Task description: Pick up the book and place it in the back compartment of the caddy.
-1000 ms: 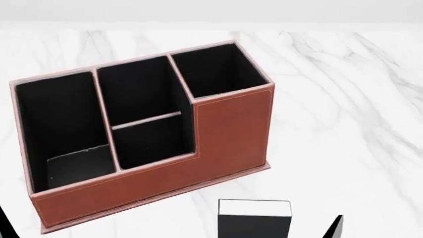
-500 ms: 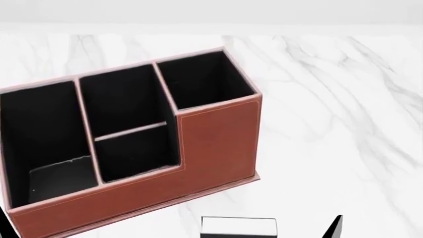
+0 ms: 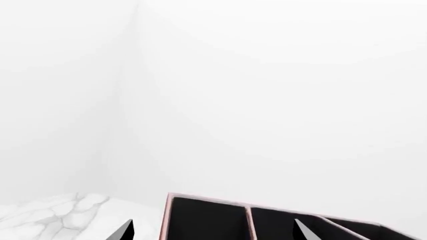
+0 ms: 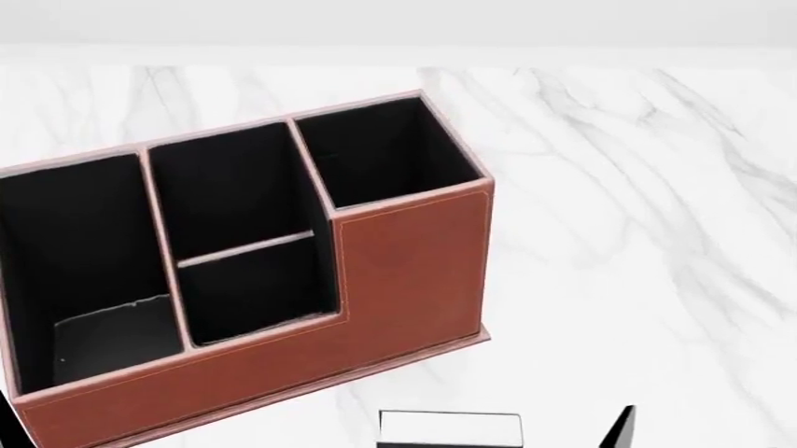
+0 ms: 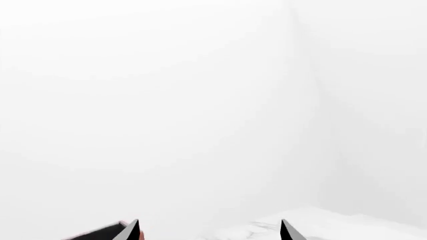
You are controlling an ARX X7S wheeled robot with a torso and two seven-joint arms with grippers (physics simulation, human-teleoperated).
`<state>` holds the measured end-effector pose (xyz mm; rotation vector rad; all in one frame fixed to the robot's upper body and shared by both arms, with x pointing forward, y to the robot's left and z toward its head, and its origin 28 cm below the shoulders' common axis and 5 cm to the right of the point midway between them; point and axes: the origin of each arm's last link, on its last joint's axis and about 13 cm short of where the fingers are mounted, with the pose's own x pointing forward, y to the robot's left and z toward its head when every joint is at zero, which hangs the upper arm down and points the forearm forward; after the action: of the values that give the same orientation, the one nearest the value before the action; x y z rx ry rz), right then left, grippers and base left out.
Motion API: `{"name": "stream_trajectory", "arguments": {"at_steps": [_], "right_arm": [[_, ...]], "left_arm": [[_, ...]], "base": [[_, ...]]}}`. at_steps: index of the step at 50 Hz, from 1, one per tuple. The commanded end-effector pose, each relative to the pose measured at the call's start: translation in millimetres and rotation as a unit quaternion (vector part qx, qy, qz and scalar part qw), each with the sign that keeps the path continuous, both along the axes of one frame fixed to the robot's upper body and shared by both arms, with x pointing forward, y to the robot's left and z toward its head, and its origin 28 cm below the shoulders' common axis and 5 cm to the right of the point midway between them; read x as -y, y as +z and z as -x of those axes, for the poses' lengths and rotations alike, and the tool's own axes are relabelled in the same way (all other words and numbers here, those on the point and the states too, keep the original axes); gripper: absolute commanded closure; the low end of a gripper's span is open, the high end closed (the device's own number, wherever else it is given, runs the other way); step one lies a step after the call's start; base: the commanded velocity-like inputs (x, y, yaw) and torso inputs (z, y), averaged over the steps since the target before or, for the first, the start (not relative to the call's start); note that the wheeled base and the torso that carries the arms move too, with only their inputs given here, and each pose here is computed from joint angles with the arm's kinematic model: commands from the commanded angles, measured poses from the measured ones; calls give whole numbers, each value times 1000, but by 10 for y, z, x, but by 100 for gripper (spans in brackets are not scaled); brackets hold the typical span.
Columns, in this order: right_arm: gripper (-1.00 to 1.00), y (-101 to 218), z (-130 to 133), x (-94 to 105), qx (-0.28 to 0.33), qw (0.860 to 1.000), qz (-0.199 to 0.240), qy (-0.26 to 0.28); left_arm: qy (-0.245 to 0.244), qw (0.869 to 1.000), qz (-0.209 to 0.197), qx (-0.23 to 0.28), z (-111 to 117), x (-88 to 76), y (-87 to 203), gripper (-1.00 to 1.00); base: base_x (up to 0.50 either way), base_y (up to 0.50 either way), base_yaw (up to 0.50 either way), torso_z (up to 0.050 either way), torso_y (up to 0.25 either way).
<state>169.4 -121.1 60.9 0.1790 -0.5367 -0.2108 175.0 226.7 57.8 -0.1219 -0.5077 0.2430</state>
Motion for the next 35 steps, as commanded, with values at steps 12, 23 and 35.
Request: {"name": "stream_trajectory", "arguments": {"at_steps": [12,23,35], "right_arm": [[-100,-11,-4,-11,3,1000,12,-4],[-100,-10,-5,-10,2,1000,14,-7],[-100,-9,-7,-12,2,1000,12,-7]], "left_arm": [[0,1000,0,0,-3,-2,-8,-100],[0,1000,-2,0,-1,6,-11,-100],[0,1000,-1,0,-1,3,-9,-100]], "base": [[0,0,0,0,0],[2,82,0,0,0],[5,108,0,0,0]]}}
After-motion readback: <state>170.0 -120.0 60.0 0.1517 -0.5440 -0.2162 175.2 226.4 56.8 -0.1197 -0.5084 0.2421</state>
